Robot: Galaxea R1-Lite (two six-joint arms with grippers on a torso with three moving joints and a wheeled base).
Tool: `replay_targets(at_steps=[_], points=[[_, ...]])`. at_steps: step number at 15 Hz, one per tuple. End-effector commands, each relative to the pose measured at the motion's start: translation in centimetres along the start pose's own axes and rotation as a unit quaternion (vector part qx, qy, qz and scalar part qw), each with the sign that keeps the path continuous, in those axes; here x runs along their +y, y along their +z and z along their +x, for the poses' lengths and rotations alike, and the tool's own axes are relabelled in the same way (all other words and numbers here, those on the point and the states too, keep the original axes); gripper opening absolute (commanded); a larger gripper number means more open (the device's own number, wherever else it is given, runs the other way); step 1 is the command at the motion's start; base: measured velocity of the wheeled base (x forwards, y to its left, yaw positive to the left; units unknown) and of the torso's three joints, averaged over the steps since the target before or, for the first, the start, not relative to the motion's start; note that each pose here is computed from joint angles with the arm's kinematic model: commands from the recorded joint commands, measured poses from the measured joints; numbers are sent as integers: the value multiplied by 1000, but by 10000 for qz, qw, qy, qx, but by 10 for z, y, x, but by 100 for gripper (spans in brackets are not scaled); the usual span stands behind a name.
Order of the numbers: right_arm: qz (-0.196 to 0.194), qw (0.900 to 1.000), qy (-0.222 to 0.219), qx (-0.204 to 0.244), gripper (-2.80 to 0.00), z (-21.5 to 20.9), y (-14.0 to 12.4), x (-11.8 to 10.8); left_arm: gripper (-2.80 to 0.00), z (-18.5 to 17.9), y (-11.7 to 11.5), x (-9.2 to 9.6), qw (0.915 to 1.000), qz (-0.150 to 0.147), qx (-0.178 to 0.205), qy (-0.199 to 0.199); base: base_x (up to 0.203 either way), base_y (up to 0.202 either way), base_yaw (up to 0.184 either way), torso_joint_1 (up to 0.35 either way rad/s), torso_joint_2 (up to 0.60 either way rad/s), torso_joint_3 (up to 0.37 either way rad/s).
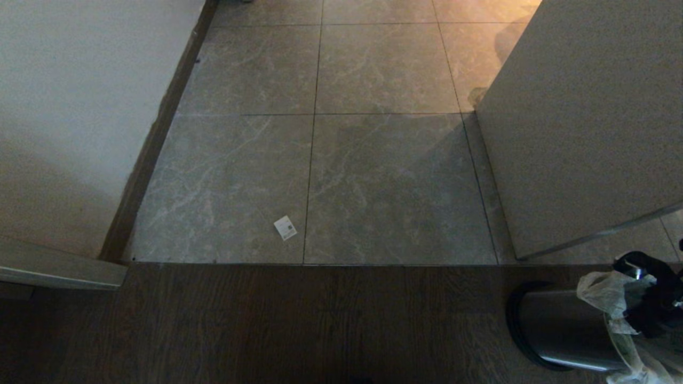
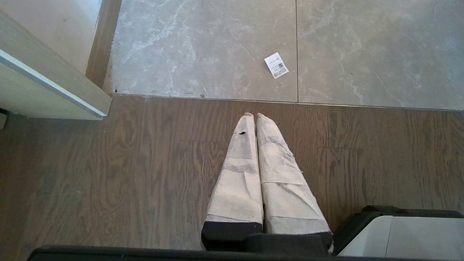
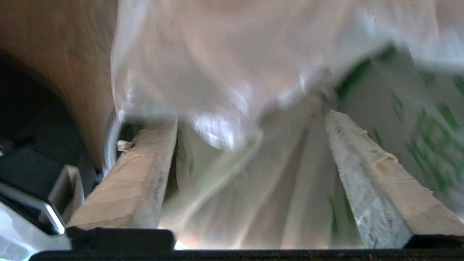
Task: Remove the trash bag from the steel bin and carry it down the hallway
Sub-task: Pick up the trash bag
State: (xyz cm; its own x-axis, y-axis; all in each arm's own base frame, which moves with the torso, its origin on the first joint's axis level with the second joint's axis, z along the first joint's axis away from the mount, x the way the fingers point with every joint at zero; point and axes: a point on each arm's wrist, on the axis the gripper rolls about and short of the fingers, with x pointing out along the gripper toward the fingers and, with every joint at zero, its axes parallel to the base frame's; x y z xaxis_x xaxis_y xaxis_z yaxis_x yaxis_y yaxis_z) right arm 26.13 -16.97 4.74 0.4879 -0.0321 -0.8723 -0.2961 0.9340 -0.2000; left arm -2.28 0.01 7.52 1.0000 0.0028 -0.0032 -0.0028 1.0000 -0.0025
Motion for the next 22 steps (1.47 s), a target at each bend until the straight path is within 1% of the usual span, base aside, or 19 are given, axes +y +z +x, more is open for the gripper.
replay_targets(at_steps=[1,3,5,8,9,14,16,19,22], points=[[54,9998,205,-26,0,14,-3,-1,-280,0,0,0,10000,-3,-1,2,0,0,0,0,0,0],[255,9988,364,-222,0,21,-3,-2,-280,0,0,0,10000,-3,-1,2,0,0,0,0,0,0],[244,9980,337,-468,0,28,-1,-6,-280,0,0,0,10000,-3,-1,2,0,0,0,0,0,0],[338,9967,363,-637,0,33,3,-12,-280,0,0,0,10000,-3,-1,2,0,0,0,0,0,0],[334,9966,343,-664,-280,34,4,-14,-280,0,0,0,10000,-3,2,2,0,0,0,0,0,0],[333,9965,271,-714,-280,31,5,-17,-280,0,0,0,10000,-3,-1,2,0,0,0,0,0,0],[347,9964,179,-746,-280,24,5,-20,-280,0,0,0,10000,-3,-1,2,0,0,0,0,0,0],[387,9957,-59,-839,-280,-2,4,-22,-280,0,0,0,10000,-3,-1,2,0,0,0,0,0,0],[440,9942,-379,-906,-280,-45,-2,-13,-280,0,0,0,10000,-3,-1,2,0,0,0,0,0,0]])
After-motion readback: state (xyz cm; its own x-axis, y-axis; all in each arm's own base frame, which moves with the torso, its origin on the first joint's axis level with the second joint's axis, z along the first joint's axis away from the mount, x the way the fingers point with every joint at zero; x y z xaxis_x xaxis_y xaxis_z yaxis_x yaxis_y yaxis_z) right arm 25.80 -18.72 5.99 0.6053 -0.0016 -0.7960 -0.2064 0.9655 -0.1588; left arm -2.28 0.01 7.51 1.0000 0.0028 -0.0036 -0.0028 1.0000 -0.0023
